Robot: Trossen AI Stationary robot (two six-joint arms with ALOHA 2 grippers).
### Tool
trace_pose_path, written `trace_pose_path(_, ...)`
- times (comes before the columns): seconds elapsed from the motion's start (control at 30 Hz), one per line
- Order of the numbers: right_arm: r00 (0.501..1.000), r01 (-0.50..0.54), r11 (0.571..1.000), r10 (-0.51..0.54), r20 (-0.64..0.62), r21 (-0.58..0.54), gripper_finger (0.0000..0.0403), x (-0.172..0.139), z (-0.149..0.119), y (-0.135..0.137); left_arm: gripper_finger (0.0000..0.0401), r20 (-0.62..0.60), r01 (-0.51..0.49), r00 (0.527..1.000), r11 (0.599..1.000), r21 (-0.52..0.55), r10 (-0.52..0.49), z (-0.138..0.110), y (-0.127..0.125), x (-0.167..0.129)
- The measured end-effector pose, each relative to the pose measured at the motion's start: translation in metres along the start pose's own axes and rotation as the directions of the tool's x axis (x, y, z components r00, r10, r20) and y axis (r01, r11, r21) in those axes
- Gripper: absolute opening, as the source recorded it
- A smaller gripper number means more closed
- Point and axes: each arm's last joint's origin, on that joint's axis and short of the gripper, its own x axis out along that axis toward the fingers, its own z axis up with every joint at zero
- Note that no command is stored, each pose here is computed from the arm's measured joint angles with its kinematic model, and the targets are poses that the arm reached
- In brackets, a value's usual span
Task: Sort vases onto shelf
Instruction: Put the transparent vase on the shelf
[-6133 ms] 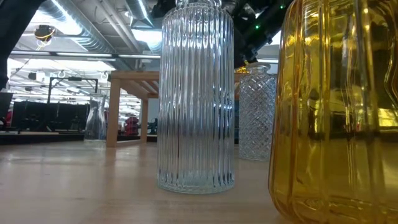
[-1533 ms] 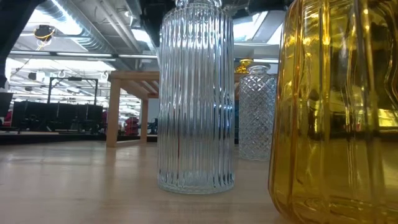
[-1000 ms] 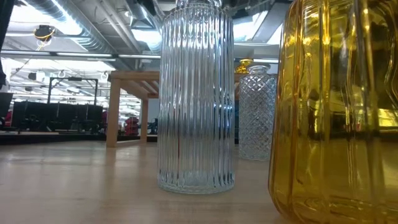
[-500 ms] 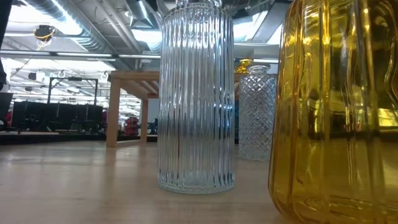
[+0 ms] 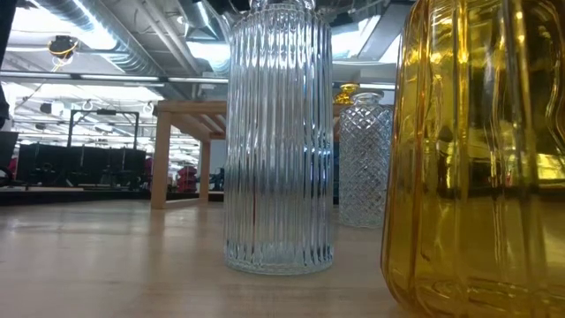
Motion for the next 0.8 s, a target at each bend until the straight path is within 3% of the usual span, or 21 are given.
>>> trace_pose_path(0.13,0.999,-0.033,0.999,0.033,-0.013,0.001,0.0076,-0.001,-0.002,0.001,0.0012,-0.004,-0.009,1.000,1.000,-0.011,0.008,0.000,0.000,0.000)
trace_pose_path(0.3,0.999,-0.047,0.999,0.047,-0.012,0.005,0.0015,-0.002,-0.002,0.001,0.0032,-0.013,-0.018,1.000,1.000,-0.010,0.018,-0.003,0.002,-0.001)
trace_pose_path(0.47,0.999,-0.044,0.999,0.044,0.003,0.025,0.0002,-0.001,-0.001,0.001,0.0053,0.018,-0.015,1.000,1.000,-0.012,0.015,-0.005,0.002,-0.009)
trace_pose_path(0.67,0.999,-0.048,0.998,0.048,0.004,0.045,0.0001,-0.001,-0.001,0.001,0.0014,0.020,-0.019,1.000,1.000,-0.012,0.019,-0.006,0.002,-0.010)
trace_pose_path(0.8,0.998,-0.055,0.997,0.054,0.013,0.053,0.0001,-0.001,0.000,0.001,0.0014,0.022,-0.018,1.000,1.000,-0.013,0.019,-0.006,0.002,-0.011)
